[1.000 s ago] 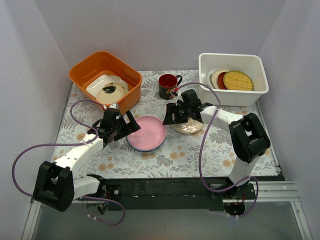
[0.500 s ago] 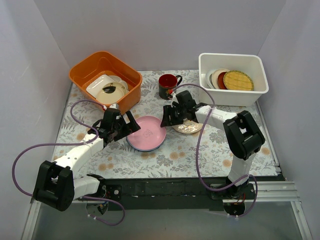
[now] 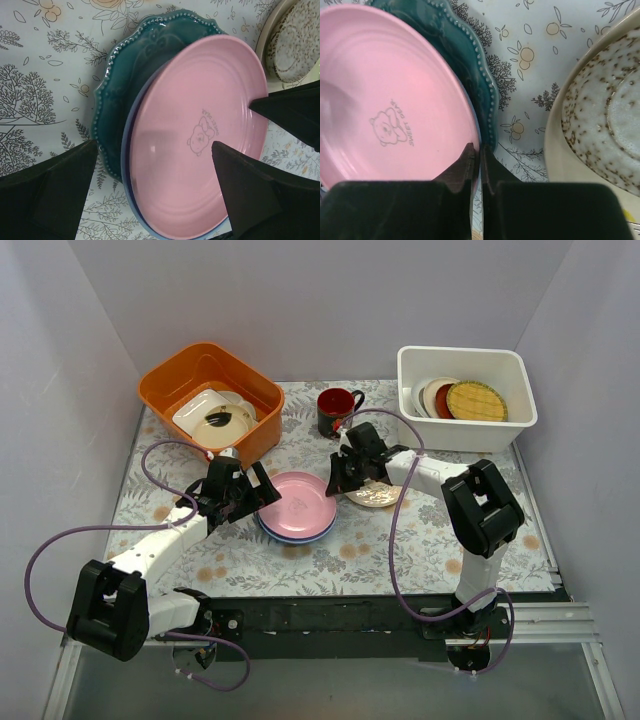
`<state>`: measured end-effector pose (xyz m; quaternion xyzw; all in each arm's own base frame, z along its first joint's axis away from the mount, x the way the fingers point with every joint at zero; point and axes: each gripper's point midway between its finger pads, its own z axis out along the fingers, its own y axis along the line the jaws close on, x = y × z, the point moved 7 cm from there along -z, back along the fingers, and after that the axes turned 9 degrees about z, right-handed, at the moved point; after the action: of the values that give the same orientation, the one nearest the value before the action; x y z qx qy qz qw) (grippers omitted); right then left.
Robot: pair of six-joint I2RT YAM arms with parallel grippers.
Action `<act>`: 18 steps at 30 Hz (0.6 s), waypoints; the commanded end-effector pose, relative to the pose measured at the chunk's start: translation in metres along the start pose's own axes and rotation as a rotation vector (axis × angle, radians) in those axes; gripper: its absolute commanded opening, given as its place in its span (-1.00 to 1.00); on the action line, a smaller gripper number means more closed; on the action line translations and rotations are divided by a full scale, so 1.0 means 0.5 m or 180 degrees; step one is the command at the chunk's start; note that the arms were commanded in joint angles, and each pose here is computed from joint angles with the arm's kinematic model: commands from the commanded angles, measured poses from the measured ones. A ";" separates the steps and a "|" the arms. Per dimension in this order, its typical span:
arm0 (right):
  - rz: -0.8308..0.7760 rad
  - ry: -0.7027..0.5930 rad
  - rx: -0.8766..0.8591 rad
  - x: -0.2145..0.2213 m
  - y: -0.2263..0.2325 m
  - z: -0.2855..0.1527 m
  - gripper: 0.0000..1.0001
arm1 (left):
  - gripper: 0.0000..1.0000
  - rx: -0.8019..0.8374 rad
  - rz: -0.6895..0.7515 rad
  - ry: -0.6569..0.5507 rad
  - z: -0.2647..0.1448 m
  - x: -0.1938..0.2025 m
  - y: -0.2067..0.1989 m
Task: Place the plates into the plastic bin on the countertop
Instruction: Pick up the plate at the center of the board.
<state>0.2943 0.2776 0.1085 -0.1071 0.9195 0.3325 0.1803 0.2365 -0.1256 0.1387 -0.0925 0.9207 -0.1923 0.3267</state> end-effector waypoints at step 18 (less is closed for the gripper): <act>-0.0248 -0.0321 0.0047 -0.067 0.042 -0.053 -0.96 | 0.96 0.0122 0.0023 -0.0107 -0.009 -0.005 -0.009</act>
<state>0.3020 0.2743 0.1184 -0.1139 0.9256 0.3026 0.1967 0.2368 -0.1257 0.1389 -0.0923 0.9204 -0.1930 0.3273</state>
